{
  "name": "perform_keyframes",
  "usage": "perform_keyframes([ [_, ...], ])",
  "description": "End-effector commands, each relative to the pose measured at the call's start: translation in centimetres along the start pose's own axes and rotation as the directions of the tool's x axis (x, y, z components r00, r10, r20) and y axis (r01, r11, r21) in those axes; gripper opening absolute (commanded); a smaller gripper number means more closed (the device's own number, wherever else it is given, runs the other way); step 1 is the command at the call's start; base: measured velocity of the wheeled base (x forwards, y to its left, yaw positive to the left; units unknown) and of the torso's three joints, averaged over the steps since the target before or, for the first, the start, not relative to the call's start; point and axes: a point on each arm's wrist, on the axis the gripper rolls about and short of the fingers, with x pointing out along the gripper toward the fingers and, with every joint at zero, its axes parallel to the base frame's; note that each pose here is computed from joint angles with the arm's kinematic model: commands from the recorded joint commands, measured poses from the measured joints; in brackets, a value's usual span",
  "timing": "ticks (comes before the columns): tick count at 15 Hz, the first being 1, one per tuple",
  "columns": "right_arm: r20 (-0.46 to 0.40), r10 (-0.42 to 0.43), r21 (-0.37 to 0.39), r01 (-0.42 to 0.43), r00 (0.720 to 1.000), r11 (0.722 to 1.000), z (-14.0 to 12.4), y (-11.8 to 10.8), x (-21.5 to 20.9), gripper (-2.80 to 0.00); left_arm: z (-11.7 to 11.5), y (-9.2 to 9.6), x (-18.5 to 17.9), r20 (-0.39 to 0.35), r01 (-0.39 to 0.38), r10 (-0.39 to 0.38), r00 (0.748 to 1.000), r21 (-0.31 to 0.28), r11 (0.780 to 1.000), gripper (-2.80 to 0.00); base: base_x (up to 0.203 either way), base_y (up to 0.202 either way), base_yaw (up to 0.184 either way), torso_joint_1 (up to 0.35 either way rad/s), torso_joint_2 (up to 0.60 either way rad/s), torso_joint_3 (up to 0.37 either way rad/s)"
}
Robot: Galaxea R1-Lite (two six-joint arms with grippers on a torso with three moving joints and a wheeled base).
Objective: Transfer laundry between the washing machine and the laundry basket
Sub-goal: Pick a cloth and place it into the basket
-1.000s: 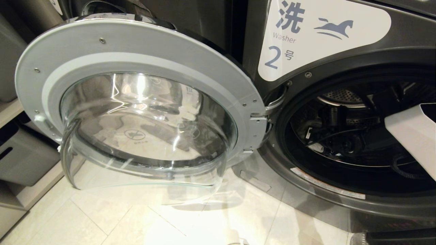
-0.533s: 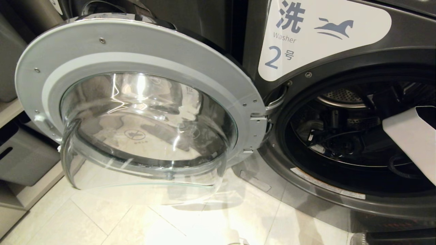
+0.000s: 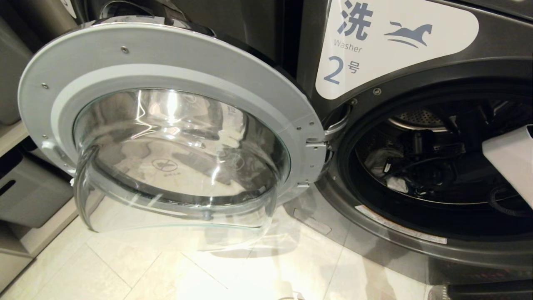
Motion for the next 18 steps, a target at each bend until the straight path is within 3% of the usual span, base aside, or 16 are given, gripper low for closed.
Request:
perform_keyframes([
  [1,0.045,0.027,0.003,-0.027,0.999,1.000,2.2,0.1,-3.1,-2.80,0.0,0.0,0.0,-0.001,-0.001,0.001,1.000,0.001,1.000,-2.80,0.000,0.000,0.000,0.000,0.00,0.000],
  [5,0.025,0.052,-0.098,-0.050,0.998,0.994,1.6,-0.5,-7.6,-2.80,0.0,0.0,0.0,0.000,-0.001,0.001,1.000,0.000,1.000,-2.80,0.000,0.000,0.000,0.000,0.00,0.000],
  [9,-0.015,0.072,-0.168,-0.074,0.997,0.983,-1.0,-1.6,-11.2,-2.80,0.0,0.0,0.0,0.001,-0.001,0.001,1.000,0.000,1.000,-2.80,0.000,0.000,0.000,0.000,0.00,0.000],
  [12,0.011,0.126,-0.226,-0.121,0.992,0.967,-2.7,-2.1,-14.5,-2.80,0.0,0.0,0.0,0.000,-0.001,0.001,1.000,0.000,1.000,-2.80,0.000,0.000,0.000,0.000,0.00,0.000],
  [16,0.052,0.196,-0.383,-0.162,0.979,0.910,-3.8,-3.5,-19.0,-2.80,0.0,0.0,0.0,-0.001,-0.001,0.001,1.000,0.000,1.000,-2.80,0.000,0.000,0.000,0.000,0.00,0.000],
  [18,0.076,0.278,-0.438,-0.218,0.958,0.872,-3.8,-3.8,-21.8,-2.80,0.0,0.0,0.0,0.000,-0.001,0.001,1.000,0.001,1.000,-2.80,0.000,0.000,0.000,0.000,0.00,0.000],
])
